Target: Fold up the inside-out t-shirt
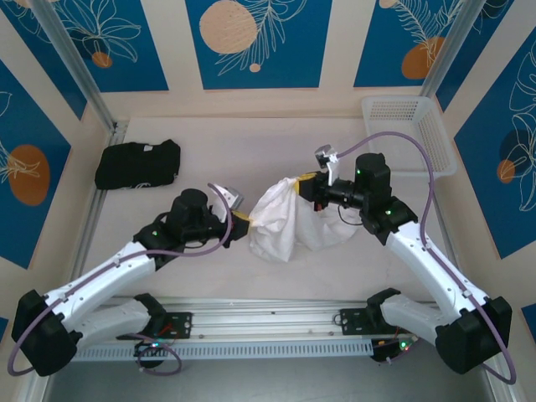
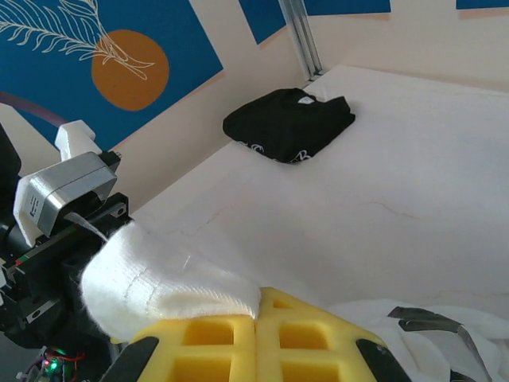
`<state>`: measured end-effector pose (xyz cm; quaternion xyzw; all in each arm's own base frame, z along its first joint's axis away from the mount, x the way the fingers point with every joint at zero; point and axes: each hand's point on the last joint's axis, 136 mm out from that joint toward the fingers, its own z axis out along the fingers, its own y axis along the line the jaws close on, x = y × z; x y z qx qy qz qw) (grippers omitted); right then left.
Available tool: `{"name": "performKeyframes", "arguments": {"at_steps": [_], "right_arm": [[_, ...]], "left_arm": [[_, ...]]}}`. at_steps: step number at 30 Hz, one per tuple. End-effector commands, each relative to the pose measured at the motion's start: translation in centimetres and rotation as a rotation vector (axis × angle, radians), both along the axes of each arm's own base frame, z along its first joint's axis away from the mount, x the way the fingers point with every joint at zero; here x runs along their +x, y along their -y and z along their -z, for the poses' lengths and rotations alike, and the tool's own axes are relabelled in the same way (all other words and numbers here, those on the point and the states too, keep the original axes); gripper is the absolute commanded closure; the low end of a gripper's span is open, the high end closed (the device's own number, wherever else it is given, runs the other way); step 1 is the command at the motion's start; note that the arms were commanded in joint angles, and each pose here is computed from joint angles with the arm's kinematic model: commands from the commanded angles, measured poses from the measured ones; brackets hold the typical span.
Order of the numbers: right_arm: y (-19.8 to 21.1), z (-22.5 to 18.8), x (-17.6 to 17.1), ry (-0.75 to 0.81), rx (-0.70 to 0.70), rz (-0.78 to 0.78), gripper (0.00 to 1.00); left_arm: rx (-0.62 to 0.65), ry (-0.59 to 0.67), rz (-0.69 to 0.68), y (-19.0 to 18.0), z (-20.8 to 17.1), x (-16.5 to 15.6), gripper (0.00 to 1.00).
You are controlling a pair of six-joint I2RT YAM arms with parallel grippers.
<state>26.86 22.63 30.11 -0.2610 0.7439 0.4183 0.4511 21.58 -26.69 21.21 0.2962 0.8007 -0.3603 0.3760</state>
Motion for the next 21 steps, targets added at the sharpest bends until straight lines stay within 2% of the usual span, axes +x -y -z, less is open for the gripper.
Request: {"name": "performKeyframes", "arguments": {"at_steps": [1, 2, 6, 9, 11, 13, 15, 16, 17, 18, 19, 21], "right_arm": [[0.4, -1.1, 0.4, 0.012, 0.022, 0.009, 1.00], [0.7, -1.0, 0.7, -0.001, 0.015, 0.024, 1.00], [2.9, 3.1, 1.1, -0.170, -0.109, 0.156, 1.00], [5.1, 7.6, -1.2, -0.339, -0.176, 0.252, 0.99], [7.9, 10.9, -3.0, -0.455, -0.217, 0.399, 0.97], [10.9, 12.9, -4.5, -0.501, -0.255, 0.550, 0.87], [13.4, 13.2, -5.1, -0.462, -0.270, 0.674, 0.73], [14.5, 12.6, -5.0, -0.407, -0.261, 0.730, 0.64], [14.9, 12.0, -4.7, -0.354, -0.247, 0.750, 0.60], [14.9, 11.5, -4.3, -0.319, -0.234, 0.756, 0.58], [14.8, 10.8, -3.5, -0.279, -0.218, 0.762, 0.55], [14.0, 10.2, -1.8, -0.241, -0.215, 0.742, 0.53]], "left_arm": [[-0.027, 0.044, 0.043, 1.2, -0.9, 0.1, 0.94], [-0.040, 0.046, 0.060, 1.8, -1.1, 0.1, 1.00], [-0.056, 0.028, 0.169, 5.3, 0.0, -1.1, 1.00], [-0.037, 0.004, 0.257, 8.3, 2.2, -2.6, 1.00], [-0.029, -0.020, 0.357, 10.9, 3.6, -4.8, 1.00], [-0.022, -0.052, 0.466, 13.0, 4.8, -7.3, 1.00], [-0.012, -0.096, 0.538, 13.9, 5.7, -8.7, 0.98], [0.002, -0.113, 0.543, 13.9, 6.2, -8.8, 0.88], [0.025, -0.103, 0.530, 13.5, 6.4, -8.4, 0.75], [0.046, -0.087, 0.507, 13.0, 6.4, -7.8, 0.67], [0.069, -0.070, 0.470, 12.1, 6.2, -7.0, 0.61], [0.096, -0.043, 0.330, 9.9, 5.7, -4.1, 0.55]]}}
